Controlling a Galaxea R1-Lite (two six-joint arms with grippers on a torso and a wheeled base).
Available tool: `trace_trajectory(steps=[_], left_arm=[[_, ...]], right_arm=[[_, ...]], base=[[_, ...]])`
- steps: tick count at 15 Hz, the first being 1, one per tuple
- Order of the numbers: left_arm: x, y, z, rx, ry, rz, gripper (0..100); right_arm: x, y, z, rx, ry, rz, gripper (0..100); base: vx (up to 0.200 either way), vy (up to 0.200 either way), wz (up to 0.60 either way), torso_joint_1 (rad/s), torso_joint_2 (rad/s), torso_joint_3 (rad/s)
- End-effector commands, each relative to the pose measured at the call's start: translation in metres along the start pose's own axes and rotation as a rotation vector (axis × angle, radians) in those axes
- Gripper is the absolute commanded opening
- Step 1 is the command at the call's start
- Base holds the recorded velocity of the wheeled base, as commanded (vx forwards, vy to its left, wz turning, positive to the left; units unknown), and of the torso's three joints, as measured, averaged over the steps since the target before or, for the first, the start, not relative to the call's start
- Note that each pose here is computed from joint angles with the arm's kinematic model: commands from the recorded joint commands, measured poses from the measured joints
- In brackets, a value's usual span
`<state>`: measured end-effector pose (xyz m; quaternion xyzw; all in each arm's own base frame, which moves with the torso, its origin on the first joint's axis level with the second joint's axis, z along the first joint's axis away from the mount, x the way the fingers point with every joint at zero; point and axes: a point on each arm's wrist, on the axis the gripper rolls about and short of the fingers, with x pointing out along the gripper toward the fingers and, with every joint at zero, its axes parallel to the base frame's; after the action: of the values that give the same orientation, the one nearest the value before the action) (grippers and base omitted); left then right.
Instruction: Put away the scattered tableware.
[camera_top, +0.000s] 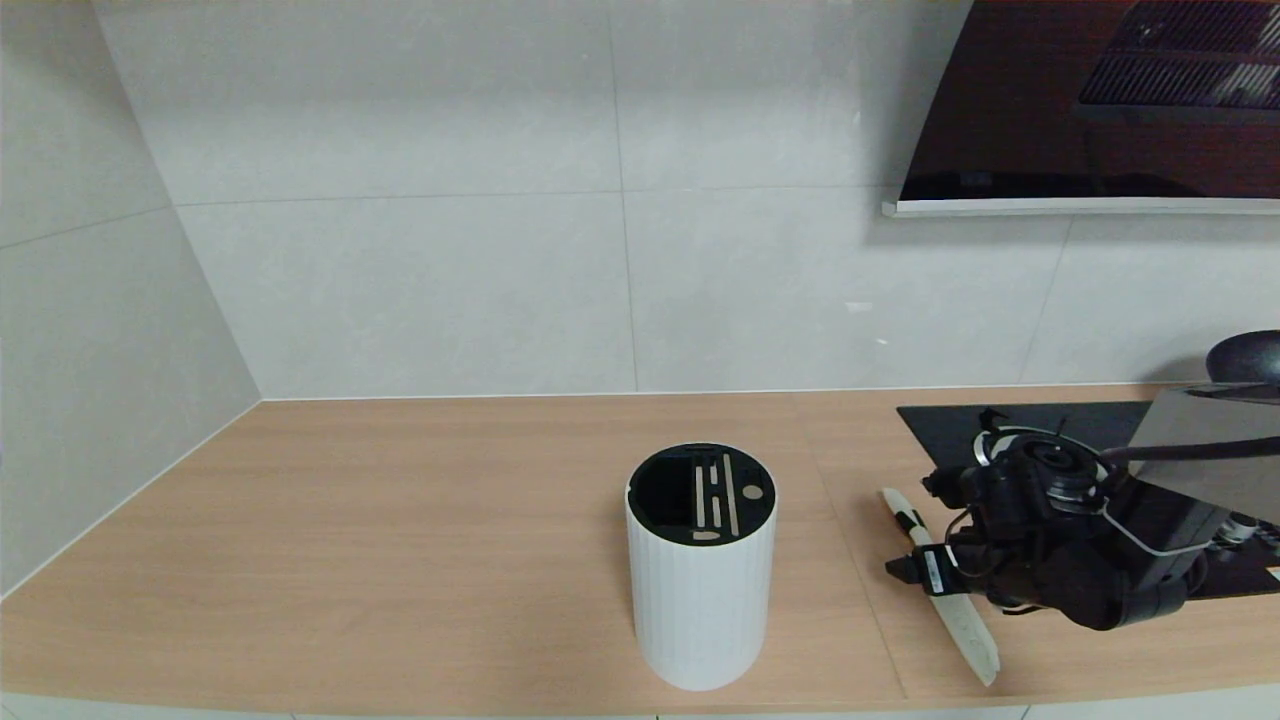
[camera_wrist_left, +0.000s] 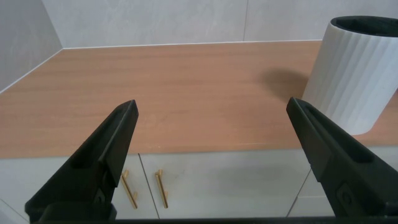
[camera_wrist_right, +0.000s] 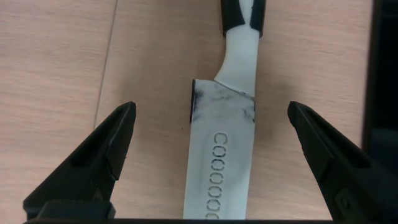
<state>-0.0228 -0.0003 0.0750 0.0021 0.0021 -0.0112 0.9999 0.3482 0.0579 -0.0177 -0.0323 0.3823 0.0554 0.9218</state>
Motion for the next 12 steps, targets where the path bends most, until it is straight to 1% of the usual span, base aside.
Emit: trace_trajectory(steps=[1, 10, 11, 12], left_arm=[[0.0, 0.0, 0.0, 0.0, 0.0, 0.001, 100], [0.0, 0.0, 0.0, 0.0, 0.0, -0.001, 100], [0.0, 0.0, 0.0, 0.0, 0.0, -0.001, 100], [0.0, 0.0, 0.0, 0.0, 0.0, -0.001, 100]], right_arm=[[0.0029, -0.0015, -0.0016, 0.007, 0.007, -0.003, 100], [0.0105, -0.004, -0.0063, 0.012, 0.025, -0.008, 100], [0.0109, -0.004, -0.0067, 0.01, 0.027, -0.008, 0], [0.0109, -0.004, -0.0067, 0.01, 0.027, -0.008, 0]], base=[[0.0, 0.0, 0.0, 0.0, 0.0, 0.0], [0.0, 0.0, 0.0, 0.0, 0.0, 0.0], [0.0, 0.0, 0.0, 0.0, 0.0, 0.0], [0.0, 0.0, 0.0, 0.0, 0.0, 0.0]])
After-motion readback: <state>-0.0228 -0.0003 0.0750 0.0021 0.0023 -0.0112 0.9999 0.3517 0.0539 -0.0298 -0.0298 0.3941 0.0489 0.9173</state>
